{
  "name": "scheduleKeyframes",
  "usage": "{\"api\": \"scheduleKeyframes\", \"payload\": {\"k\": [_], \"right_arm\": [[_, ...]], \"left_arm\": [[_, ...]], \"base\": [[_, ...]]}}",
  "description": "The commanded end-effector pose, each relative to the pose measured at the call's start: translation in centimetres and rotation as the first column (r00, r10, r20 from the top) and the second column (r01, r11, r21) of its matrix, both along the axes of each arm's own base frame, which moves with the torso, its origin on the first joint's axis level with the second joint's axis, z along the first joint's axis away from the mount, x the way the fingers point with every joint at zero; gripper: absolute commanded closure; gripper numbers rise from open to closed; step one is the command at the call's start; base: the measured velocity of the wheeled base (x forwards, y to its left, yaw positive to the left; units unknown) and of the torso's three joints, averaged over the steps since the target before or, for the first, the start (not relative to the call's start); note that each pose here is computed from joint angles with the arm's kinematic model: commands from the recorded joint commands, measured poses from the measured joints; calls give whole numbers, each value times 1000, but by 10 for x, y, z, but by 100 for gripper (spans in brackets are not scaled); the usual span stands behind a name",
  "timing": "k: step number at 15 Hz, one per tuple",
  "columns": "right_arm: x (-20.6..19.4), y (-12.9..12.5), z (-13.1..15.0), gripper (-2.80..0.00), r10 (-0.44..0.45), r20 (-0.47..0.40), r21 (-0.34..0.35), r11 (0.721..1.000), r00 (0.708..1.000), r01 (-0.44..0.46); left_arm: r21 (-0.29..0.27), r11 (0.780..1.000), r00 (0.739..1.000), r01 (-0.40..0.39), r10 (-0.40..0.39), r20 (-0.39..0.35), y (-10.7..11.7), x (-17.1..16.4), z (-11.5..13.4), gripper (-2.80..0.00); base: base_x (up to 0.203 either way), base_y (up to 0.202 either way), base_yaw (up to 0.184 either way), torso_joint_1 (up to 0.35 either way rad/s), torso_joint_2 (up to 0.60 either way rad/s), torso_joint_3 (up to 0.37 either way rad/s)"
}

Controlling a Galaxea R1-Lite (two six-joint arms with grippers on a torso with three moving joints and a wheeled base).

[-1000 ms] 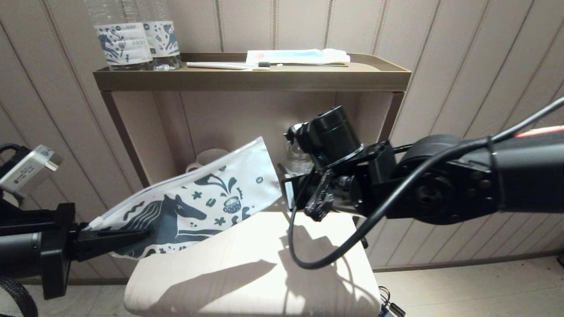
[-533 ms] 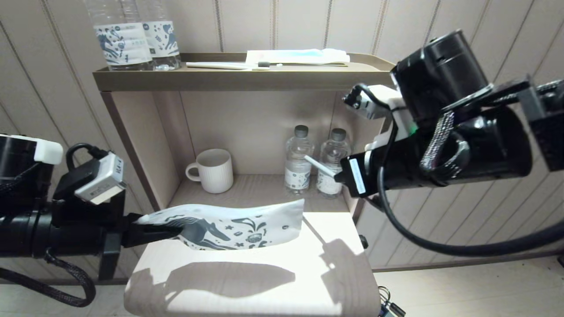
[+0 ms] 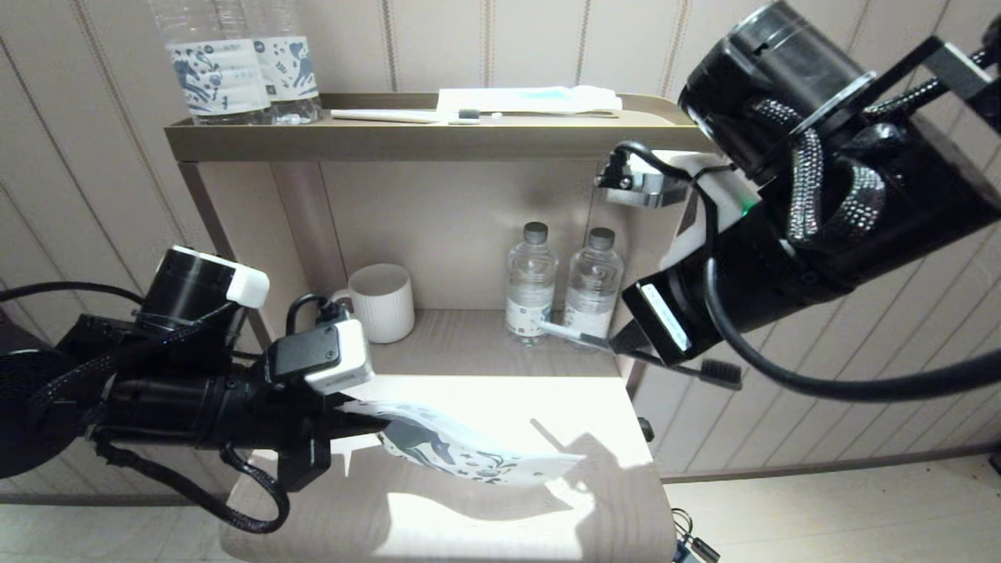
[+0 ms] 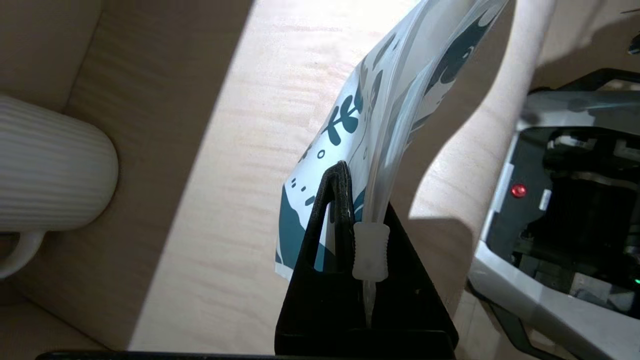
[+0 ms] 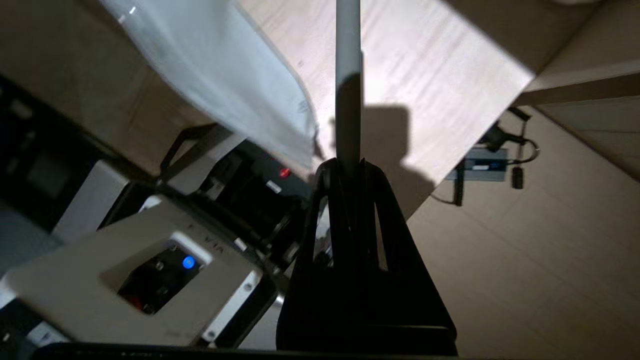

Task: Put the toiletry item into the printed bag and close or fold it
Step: Close the strorage bag and place it on the desk

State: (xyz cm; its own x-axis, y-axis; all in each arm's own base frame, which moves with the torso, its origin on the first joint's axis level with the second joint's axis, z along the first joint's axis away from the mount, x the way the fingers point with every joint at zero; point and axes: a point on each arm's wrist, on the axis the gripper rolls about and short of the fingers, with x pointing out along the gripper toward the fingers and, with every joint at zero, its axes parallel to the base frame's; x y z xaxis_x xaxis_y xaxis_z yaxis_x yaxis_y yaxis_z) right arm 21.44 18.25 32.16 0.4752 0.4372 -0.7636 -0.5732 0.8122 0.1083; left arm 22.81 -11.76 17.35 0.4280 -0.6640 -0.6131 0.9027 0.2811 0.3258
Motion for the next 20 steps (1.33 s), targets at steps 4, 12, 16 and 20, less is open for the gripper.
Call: {"api": "scheduleKeyframes", "payload": {"k": [4, 12, 16, 20], "right_arm": [[-11, -4, -9, 0, 172, -161, 10, 985, 972, -172], [-10, 0, -10, 0, 179, -157, 11, 984, 971, -179], [3, 11, -26, 0, 172, -205, -15, 984, 963, -179], [17, 22, -42, 0, 175, -249, -23, 982, 953, -187]], "left_arm": [[-27, 1000, 997, 9, -7, 72, -13, 22, -9, 0], [-32, 999, 995, -4, 7, 97, -17, 31, -7, 0], [-35, 999, 995, -5, 8, 95, -17, 31, -7, 0], [-39, 999, 995, 1, 3, 97, -18, 33, -6, 0]], "base": [[0, 0, 0, 0, 0, 0], [0, 0, 0, 0, 0, 0], [0, 0, 0, 0, 0, 0], [0, 0, 0, 0, 0, 0]]}}
